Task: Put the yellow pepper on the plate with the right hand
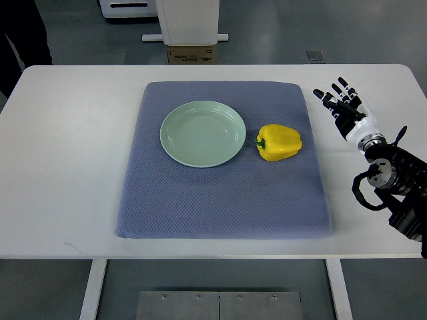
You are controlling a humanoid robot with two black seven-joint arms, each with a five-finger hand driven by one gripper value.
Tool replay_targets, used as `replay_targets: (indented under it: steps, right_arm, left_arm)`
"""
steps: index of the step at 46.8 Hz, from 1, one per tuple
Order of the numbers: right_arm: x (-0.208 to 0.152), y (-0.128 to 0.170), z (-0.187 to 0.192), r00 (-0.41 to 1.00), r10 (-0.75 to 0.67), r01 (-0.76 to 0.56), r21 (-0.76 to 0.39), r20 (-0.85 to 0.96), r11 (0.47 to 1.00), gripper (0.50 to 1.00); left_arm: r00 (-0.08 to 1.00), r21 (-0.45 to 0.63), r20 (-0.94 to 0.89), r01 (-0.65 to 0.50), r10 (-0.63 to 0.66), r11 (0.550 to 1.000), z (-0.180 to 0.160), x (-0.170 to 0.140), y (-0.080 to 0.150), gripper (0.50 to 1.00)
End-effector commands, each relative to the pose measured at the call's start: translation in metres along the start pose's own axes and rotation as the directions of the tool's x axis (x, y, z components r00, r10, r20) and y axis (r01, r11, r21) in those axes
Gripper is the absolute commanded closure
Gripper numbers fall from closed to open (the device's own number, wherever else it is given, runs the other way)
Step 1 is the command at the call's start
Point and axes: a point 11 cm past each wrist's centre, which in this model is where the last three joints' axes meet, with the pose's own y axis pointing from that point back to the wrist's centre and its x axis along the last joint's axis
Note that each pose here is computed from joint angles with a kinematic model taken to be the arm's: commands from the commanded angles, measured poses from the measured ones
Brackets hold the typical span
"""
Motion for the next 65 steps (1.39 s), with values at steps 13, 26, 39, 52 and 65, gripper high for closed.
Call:
replay_targets:
  steps: [13, 26, 39, 52, 65]
  right_arm:
    - [0.0008, 0.0002, -0.0004, 1.0, 0.002, -0.002, 0.001, 0.0, 1.0, 0.5]
    - [0.0013, 0.0003, -0.0002, 1.0, 0.003, -0.003, 0.0, -0.002, 1.0, 0.5]
    - [0.0016, -0.0006, -0.0032, 1.0, 0.004, -0.004, 0.007, -0.003, 1.0, 0.5]
    - [0.0028, 0.0012, 0.0027, 1.0, 0.008, -0.008, -0.001, 0.0, 1.0, 0.5]
    - [0.0027, 0.0005, 0.0012, 1.0, 0.011, -0.011, 0.0, 0.0, 1.0, 0.5]
  left_arm:
    - [1.0, 0.005, 0.001, 0.013, -0.013, 1.0, -0.0054, -0.0008, -0.0001, 0.5]
    - [1.0, 0.005, 0.001, 0.013, -0.013, 1.0, -0.0054, -0.0008, -0.0001, 0.5]
    - [1.0, 0.005, 0.001, 0.013, -0.013, 1.0, -0.0054, -0.0008, -0.0001, 0.5]
    - [1.0, 0.005, 0.001, 0.013, -0.013, 1.0, -0.0054, -0.0008, -0.0001, 0.5]
    - [1.0, 0.005, 0.001, 0.013, -0.013, 1.0, -0.0054, -0.0008, -0.0001, 0.5]
